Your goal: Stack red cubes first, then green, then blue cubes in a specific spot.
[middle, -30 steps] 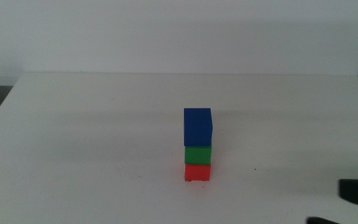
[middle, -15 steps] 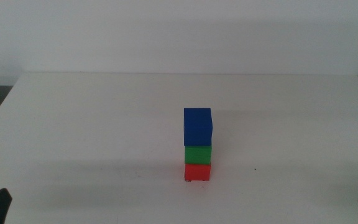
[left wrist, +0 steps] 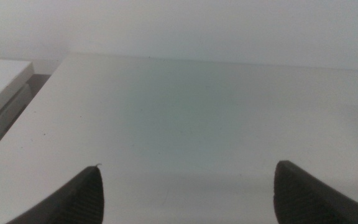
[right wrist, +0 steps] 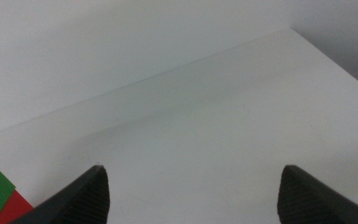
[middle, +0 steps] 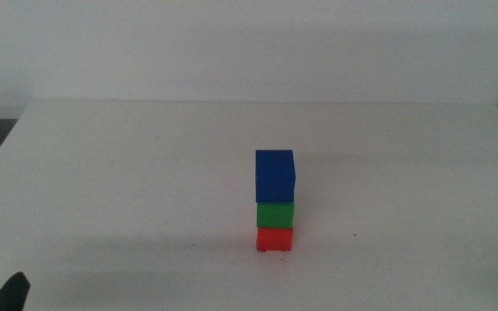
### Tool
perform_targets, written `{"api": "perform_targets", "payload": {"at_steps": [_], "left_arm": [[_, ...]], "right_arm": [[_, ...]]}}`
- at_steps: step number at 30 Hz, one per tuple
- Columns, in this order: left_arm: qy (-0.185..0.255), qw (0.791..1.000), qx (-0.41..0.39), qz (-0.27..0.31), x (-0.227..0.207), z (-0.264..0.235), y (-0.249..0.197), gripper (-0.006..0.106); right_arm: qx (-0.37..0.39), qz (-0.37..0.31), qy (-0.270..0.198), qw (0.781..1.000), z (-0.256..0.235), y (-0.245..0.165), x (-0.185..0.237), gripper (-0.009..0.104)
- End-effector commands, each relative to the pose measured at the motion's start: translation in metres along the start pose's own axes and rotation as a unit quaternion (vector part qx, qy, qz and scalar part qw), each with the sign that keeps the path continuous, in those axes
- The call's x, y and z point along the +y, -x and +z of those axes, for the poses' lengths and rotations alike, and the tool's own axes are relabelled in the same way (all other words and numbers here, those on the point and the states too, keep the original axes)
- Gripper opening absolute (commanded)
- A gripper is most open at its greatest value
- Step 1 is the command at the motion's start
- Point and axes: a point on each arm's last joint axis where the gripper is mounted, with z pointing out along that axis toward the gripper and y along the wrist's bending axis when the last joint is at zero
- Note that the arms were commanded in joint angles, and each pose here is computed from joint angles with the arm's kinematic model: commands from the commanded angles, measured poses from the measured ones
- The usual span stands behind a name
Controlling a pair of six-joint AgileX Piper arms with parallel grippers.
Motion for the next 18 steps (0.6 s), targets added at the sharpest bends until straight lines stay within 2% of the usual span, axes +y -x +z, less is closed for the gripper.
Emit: {"api": "perform_targets", "payload": {"at_steps": [1, 18], "left_arm": [[0.000, 1.000, -0.006, 0.000, 0.0002, 0.0002, -0.0002, 0.094], [0.005, 1.000, -0.018, 0.018, 0.0011, 0.0001, 0.0020, 0.094]], "right_arm": [[-0.005, -0.014, -0.006, 1.000, -0.0001, 0.0000, -0.0011, 0.088], [-0.006, -0.022, -0.008, 1.000, -0.0001, 0.0002, -0.0015, 0.088]]}}
